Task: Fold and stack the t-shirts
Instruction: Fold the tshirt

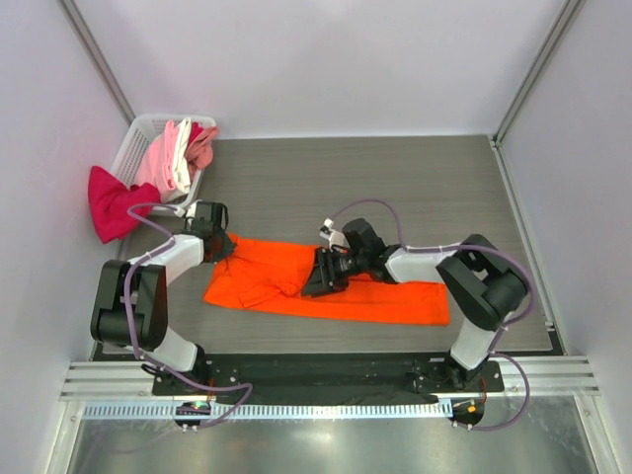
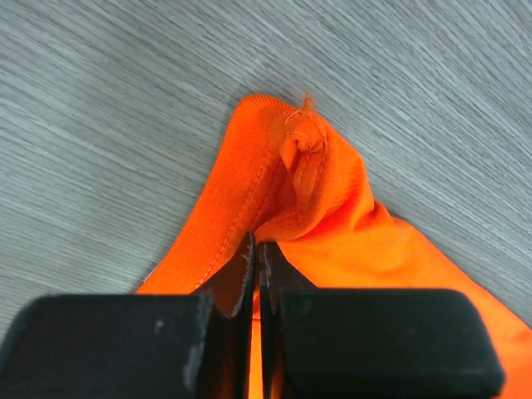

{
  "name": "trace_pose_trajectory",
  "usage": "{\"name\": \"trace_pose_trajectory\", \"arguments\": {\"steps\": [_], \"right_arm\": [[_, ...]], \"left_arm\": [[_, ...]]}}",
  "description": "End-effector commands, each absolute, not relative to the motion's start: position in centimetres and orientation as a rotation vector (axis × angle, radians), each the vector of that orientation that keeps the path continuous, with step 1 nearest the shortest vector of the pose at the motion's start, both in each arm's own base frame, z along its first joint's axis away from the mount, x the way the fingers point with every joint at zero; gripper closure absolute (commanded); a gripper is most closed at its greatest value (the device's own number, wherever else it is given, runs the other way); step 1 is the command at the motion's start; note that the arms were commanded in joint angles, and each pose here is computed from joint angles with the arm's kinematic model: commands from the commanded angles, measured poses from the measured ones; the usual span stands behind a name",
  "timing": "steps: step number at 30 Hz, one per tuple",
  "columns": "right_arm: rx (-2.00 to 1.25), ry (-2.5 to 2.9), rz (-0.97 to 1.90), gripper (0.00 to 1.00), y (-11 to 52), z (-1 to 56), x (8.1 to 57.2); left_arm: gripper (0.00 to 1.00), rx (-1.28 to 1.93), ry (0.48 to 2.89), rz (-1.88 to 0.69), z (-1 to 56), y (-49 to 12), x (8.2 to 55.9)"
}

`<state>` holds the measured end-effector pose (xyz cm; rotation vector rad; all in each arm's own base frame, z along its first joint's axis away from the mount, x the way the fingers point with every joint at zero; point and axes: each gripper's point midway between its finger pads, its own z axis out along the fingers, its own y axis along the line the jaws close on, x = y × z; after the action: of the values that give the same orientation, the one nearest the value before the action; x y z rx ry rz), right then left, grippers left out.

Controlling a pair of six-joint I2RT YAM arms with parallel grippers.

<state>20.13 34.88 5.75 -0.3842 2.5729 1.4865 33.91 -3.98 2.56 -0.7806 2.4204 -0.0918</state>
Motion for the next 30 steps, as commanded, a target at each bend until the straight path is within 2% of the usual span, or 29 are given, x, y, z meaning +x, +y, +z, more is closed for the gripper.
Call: {"name": "trace_pose_trajectory", "arguments": {"steps": [1,8,19,24,28,30], "right_arm": [[-0.502,2.449,1.47,0.47,34.6,8.9,20.0],[-0.522,2.313,1.477,0.38,38.3,12.8,23.7],[-0.614,2.305,1.582,0.37,47.5,9.7,27.0],[-0.661,2.363,1.683,0.37,49.2,7.7,24.2],[-0.657,2.437,1.715,0.37,46.9,5.8,20.3],[-0.659,2.368,1.783,0.37,45.9,8.1,18.8]], "left_arm": [[1.0,-0.753,2.373,-0.085,4.0,-3.4,35.3],[1.0,-0.738,2.382,-0.129,4.0,-4.1,35.3],[1.0,-0.724,2.391,-0.137,3.9,-4.2,35.5],[1.0,-0.724,2.396,-0.118,3.7,-4.0,35.6],[1.0,-0.733,2.404,-0.117,3.4,-3.8,35.7],[1.0,-0.739,2.403,-0.118,3.4,-3.8,35.8]]}}
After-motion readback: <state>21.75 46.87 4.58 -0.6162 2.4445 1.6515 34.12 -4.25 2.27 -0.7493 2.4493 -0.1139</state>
